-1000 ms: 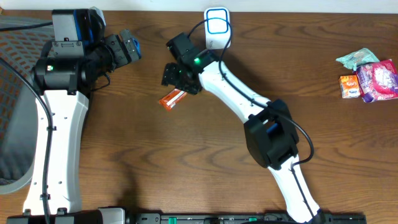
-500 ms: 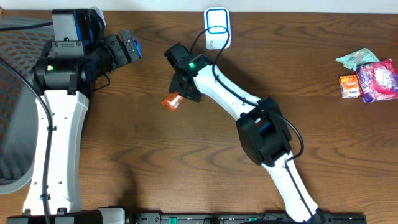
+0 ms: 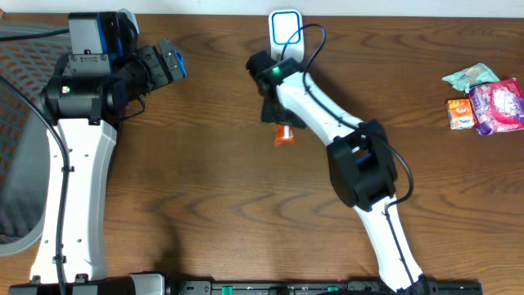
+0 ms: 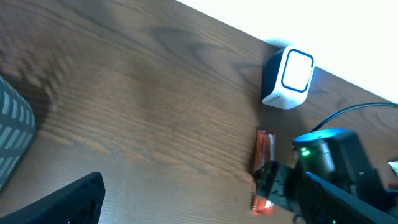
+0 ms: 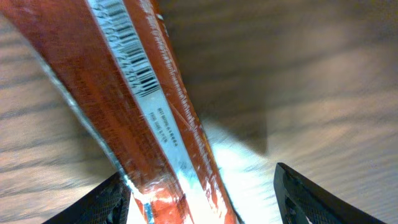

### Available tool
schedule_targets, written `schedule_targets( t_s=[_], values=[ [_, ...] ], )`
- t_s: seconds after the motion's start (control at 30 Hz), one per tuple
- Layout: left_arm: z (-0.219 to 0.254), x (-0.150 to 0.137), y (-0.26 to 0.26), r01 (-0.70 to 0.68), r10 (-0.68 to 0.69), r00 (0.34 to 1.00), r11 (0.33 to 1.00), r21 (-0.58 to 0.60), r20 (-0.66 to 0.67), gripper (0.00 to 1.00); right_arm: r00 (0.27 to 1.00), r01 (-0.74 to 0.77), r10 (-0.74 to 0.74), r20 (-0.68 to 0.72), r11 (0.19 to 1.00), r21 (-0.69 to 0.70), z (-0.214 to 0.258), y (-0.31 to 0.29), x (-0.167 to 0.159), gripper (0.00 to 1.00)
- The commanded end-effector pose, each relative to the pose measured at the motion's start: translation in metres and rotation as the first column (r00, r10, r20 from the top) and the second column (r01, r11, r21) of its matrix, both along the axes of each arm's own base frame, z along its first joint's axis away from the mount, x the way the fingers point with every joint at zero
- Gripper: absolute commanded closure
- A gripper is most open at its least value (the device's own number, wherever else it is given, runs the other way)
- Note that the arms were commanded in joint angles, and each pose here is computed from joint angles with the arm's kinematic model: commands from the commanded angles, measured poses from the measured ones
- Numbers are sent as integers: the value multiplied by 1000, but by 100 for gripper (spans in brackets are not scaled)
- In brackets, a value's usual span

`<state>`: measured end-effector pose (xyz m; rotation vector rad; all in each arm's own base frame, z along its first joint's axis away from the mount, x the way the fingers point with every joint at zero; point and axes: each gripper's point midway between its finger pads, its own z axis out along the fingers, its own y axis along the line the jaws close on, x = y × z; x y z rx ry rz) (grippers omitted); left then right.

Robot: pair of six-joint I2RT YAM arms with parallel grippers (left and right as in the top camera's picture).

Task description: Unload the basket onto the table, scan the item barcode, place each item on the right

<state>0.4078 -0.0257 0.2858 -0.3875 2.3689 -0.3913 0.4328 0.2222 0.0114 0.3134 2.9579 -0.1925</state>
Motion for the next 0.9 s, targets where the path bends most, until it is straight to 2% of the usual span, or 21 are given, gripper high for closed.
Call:
schedule_targets(
  t_s=[0.0, 0.17, 0.23, 0.67, 0.87],
  values=[
    [-3, 1, 2, 1, -1, 1000, 1000, 8, -6, 2, 977, -198, 200, 74, 980, -35, 47, -8, 13, 31],
    [-3, 1, 2, 1, -1, 1000, 1000, 8, -6, 2, 943, -325, 321, 91, 945, 29, 54, 17, 11, 33],
    [-3, 1, 2, 1, -1, 1000, 1000, 8, -6, 2, 930, -361, 359, 86, 933, 13, 49, 23, 9, 35],
    [-3, 1, 2, 1, -1, 1000, 1000, 8, -6, 2, 894, -405, 447, 35, 839, -364, 12, 18, 5, 36],
    [-3, 1, 2, 1, -1, 1000, 1000, 8, -6, 2, 894, -426, 445, -47, 814, -395, -20, 9, -2, 36]
  ],
)
